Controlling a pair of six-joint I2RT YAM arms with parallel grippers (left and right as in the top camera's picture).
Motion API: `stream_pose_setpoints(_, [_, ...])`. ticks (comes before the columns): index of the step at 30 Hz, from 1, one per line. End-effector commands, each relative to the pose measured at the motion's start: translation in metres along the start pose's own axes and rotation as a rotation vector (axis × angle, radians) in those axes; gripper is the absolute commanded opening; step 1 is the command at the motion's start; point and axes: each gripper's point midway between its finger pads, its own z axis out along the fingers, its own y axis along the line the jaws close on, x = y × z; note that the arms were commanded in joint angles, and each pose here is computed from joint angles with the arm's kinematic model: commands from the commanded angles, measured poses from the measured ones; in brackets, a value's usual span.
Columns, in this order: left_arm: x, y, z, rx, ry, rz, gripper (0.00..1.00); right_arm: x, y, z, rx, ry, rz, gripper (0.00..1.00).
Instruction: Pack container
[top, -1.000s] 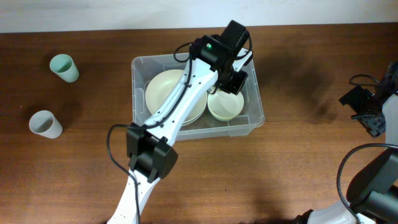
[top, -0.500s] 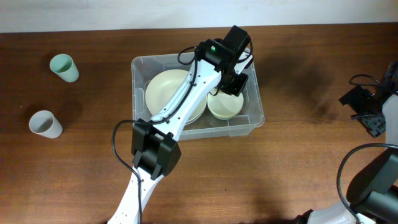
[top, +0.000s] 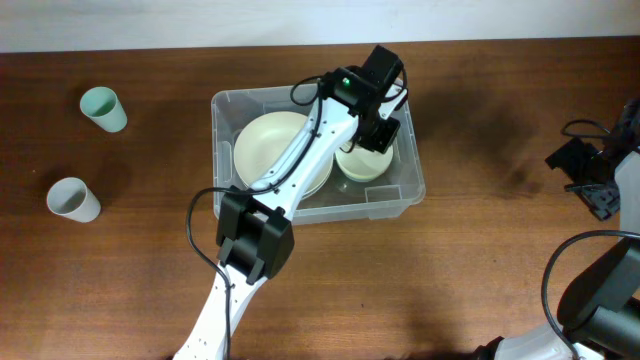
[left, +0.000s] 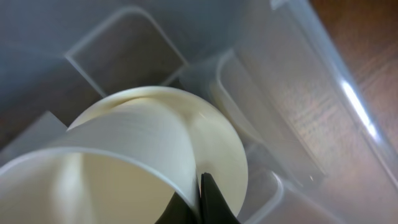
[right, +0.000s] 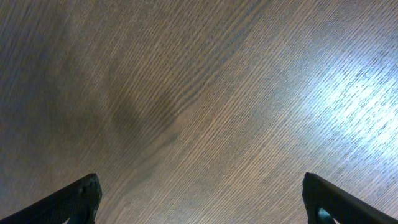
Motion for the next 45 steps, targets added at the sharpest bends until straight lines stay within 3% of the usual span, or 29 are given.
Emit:
stream_pose_setpoints(1, [-0.012, 0.026, -0.003, -0.041, -0.045, -0.013, 0.01, 0.0, 0.0, -0.002, 0.001, -0.007, 0.003, 0.99])
stream_pose_setpoints(14, [-0.027, 0.029, -0.018, -0.052, -0.105, 0.038, 0.01, 0.0, 0.0, -0.002, 0.001, -0.007, 0.003, 0.99])
stream_pose_setpoints(26, [-0.044, -0.01, -0.111, -0.006, -0.228, 0.089, 0.01, 0.0, 0.0, -0.002, 0.001, -0.007, 0.003, 0.99])
stream_pose_setpoints(33, [-0.009, -0.036, -0.141, 0.049, -0.149, 0.105, 0.01, 0.0, 0.0, -0.002, 0.001, -0.007, 0.003, 0.99])
stream_pose_setpoints(45, [0.024, -0.054, -0.104, 0.055, 0.031, 0.117, 0.01, 0.0, 0.0, -0.002, 0.001, -0.007, 0.003, 0.99])
